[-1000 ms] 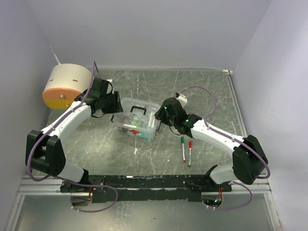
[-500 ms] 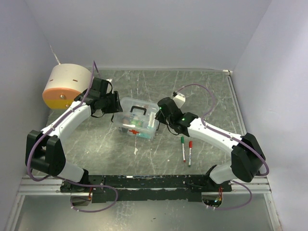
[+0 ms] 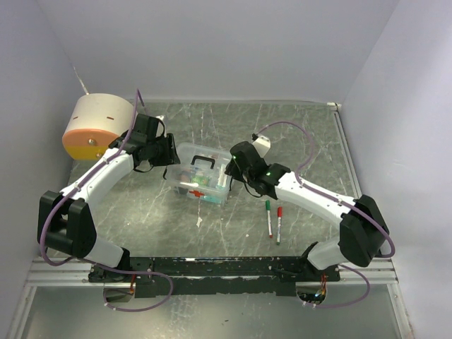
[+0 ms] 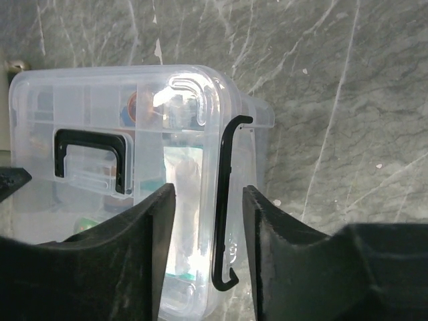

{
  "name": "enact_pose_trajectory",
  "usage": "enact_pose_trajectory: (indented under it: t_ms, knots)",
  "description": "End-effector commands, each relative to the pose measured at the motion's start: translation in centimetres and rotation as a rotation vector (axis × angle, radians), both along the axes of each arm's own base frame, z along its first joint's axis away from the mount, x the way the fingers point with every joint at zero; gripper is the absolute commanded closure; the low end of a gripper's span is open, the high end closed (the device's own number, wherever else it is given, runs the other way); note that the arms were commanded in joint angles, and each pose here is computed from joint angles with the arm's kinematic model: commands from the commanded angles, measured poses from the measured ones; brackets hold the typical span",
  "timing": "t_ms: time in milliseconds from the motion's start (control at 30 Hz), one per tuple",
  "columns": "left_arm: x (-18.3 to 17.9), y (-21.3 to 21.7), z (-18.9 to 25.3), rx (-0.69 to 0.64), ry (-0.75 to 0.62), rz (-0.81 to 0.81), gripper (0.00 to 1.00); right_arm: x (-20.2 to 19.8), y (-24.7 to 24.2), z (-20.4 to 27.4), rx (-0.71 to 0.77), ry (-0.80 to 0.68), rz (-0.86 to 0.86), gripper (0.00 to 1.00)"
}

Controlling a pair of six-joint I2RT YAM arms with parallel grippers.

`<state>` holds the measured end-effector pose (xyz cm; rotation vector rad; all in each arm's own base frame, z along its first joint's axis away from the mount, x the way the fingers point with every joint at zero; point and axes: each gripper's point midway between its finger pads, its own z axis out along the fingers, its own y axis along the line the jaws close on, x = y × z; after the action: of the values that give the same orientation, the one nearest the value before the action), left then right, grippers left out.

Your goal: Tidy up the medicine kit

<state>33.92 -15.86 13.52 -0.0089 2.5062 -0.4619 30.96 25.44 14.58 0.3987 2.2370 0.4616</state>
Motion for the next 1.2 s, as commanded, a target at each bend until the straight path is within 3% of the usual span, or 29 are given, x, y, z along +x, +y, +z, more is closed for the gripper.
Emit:
enact_pose_trajectory:
  t_ms: [0, 167, 300, 533, 667, 767, 900, 1167]
  knots:
    - [-3.4, -0.2, -4.3, 0.035, 0.183, -0.062, 0.44, 0.0, 0.5, 1.5, -0.015, -0.021, 0.047, 0.51]
    - [-4.7, -1.4, -4.2, -0.050, 0.227, -0.080, 0.46, 0.1, -0.2, 3.4, -0.049, -0.057, 0.070, 0.35]
    - [-6.3, -3.8, -3.6, -0.207, 0.272, -0.117, 0.48, 0.1, -1.1, 5.4, -0.084, -0.121, 0.086, 0.28]
    - [-8.1, -7.2, -2.6, -0.371, 0.306, -0.163, 0.50, -0.1, -0.3, 7.0, -0.096, -0.187, 0.207, 0.27]
    - [-8.8, -8.4, -2.5, -0.366, 0.306, -0.188, 0.49, -0.5, 1.8, 7.1, -0.104, -0.186, 0.353, 0.29]
    - [-7.8, -6.9, -2.4, -0.270, 0.249, -0.148, 0.43, -0.4, 2.4, 6.2, -0.154, -0.139, 0.404, 0.30]
    - [-6.7, -5.9, -0.6, -0.212, 0.160, -0.133, 0.28, -0.4, 2.9, 4.7, -0.215, -0.078, 0.452, 0.31]
    - [-5.6, -4.7, 1.0, -0.269, -0.019, -0.002, 0.04, 0.1, 1.7, 2.7, -0.390, -0.014, 0.440, 0.29]
